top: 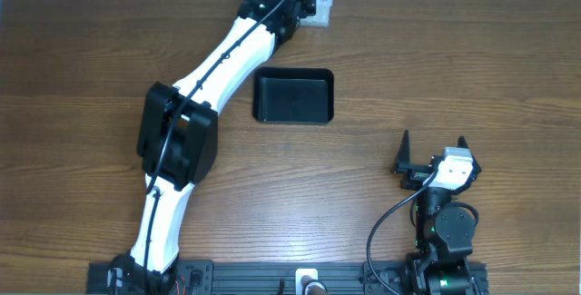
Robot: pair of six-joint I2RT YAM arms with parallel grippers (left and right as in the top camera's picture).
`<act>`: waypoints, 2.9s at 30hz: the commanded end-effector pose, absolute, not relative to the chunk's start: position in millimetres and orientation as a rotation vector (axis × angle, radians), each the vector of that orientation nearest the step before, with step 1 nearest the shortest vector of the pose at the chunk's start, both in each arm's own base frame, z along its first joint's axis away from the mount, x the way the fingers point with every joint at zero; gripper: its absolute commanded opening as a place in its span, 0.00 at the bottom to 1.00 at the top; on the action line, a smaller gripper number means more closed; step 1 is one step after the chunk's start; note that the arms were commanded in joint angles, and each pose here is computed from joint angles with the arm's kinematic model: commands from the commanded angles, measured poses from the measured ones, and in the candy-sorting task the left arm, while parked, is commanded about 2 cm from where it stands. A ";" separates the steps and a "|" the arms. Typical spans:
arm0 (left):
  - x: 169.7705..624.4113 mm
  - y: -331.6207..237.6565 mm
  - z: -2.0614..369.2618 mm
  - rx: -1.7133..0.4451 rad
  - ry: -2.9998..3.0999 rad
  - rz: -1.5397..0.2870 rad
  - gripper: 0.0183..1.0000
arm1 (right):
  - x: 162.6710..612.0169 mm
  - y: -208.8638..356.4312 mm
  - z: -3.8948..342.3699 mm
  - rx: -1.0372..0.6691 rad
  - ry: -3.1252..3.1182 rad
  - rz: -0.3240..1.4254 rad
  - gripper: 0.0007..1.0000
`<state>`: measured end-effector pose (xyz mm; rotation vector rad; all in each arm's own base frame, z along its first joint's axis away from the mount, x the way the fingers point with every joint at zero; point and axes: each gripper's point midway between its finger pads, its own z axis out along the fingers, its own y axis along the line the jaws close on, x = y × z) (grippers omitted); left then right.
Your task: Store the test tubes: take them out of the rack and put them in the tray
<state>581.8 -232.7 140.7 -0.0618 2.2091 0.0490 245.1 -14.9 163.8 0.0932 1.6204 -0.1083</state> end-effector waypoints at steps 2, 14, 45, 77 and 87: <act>595.0 -223.0 130.3 -0.043 2.215 0.060 0.99 | 244.6 -17.6 163.0 0.102 1.617 -0.123 0.99; 604.4 -233.4 114.6 -0.003 2.211 0.015 0.98 | 244.6 -17.6 162.8 0.102 1.617 -0.122 0.99; 610.6 -253.3 112.0 0.037 2.202 -0.094 0.32 | 244.6 -17.6 163.0 0.102 1.617 -0.122 0.99; 593.2 -241.5 273.0 0.083 1.959 -0.117 0.12 | 244.6 -17.6 162.8 0.102 1.617 -0.123 0.99; 528.1 -224.8 365.8 0.087 1.939 -0.201 0.07 | 244.6 -17.6 162.9 0.102 1.617 -0.123 0.99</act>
